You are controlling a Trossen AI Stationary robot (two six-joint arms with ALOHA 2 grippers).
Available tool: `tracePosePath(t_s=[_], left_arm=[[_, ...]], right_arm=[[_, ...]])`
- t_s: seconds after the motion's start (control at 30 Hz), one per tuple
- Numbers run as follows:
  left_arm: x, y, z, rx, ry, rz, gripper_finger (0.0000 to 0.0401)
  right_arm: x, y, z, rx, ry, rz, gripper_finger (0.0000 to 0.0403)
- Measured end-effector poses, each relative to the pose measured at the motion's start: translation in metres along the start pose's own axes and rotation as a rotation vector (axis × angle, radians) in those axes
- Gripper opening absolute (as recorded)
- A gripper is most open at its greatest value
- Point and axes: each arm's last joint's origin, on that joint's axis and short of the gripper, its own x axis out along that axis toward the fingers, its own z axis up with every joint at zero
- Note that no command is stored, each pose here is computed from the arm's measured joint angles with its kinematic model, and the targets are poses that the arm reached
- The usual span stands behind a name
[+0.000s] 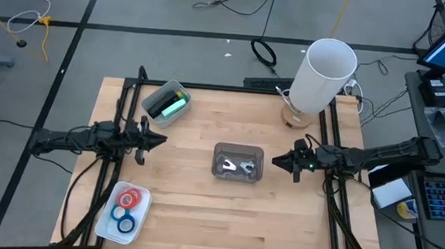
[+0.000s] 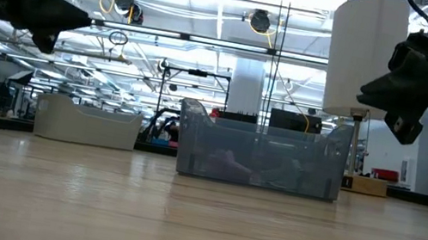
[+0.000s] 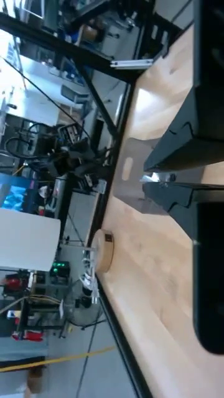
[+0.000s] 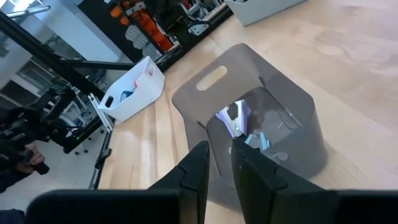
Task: Pick and place Stapler, Stapler remover, tape
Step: Return to Home Position
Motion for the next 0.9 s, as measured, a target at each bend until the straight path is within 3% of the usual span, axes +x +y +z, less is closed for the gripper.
tracePosePath(t_s=[0.43, 0.9], left_arm=[[0.0, -0.001, -0.002, 0.029, 0.022, -0.038, 0.0037], [0.0, -0.001, -0.002, 0.034, 0.027, -0.037, 0.0037]], right_arm=[[-0.006, 0.005, 0.004, -0.019, -0.013, 0.089, 0.0059], [-0.03, 0.0, 0.003, -0.08, -0.011, 0.092, 0.0059]])
